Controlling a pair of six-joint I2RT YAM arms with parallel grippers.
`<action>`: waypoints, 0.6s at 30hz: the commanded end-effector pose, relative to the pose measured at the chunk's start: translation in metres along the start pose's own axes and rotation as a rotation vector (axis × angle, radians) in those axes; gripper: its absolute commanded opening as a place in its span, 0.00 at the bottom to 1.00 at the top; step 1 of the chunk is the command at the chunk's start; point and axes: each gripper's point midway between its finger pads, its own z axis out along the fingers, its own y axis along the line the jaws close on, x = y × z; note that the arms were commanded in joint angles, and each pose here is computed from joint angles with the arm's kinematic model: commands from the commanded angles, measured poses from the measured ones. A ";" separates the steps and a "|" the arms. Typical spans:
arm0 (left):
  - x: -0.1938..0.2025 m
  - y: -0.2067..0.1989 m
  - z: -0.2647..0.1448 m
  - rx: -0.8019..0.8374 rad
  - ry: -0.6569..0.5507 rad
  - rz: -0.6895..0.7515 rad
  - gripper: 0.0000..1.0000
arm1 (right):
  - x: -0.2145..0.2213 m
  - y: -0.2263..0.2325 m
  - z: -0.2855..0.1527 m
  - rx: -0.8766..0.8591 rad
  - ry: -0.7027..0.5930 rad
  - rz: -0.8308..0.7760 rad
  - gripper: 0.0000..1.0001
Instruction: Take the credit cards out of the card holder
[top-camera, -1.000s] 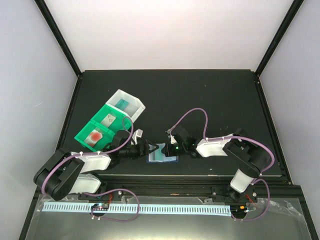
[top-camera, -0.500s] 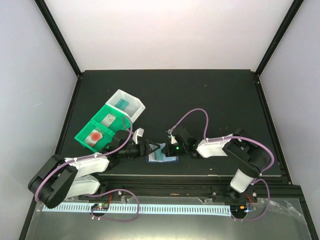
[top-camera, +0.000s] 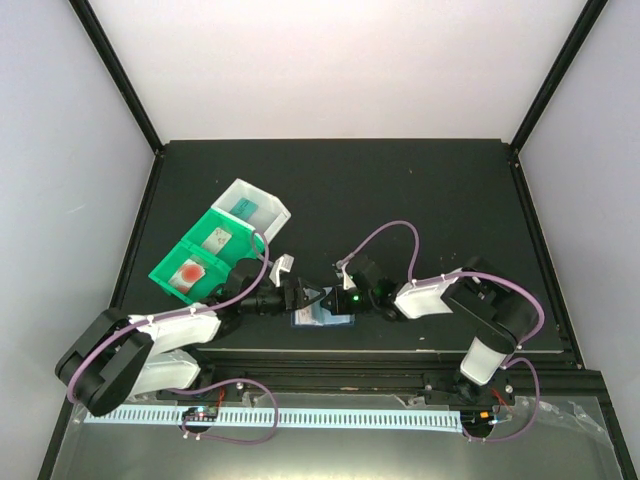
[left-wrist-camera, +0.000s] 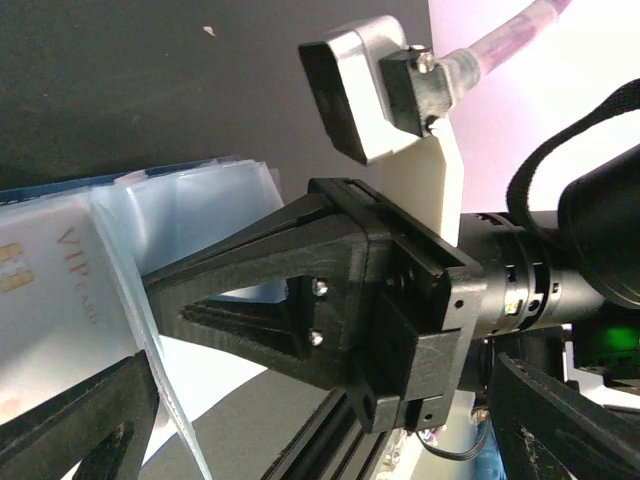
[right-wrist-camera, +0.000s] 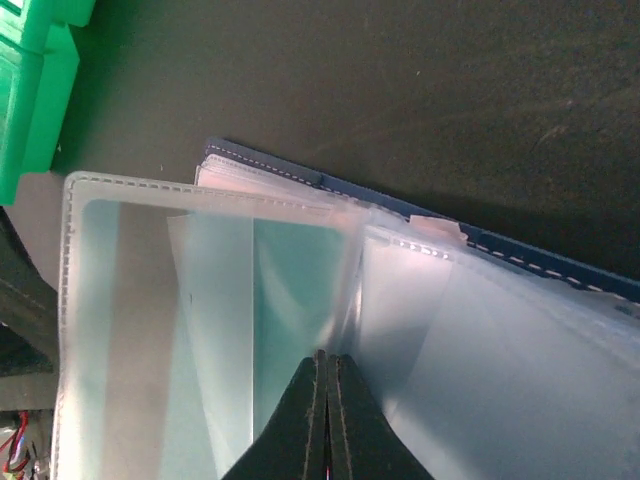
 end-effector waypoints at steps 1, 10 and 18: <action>-0.009 -0.021 0.003 0.036 -0.017 0.031 0.92 | 0.025 -0.018 0.004 0.033 0.071 0.041 0.04; -0.007 -0.026 0.009 0.039 -0.014 0.037 0.92 | 0.016 -0.012 -0.008 0.006 -0.008 0.024 0.09; -0.005 -0.033 0.017 0.060 0.003 0.041 0.92 | 0.006 -0.011 -0.023 0.004 -0.096 0.008 0.13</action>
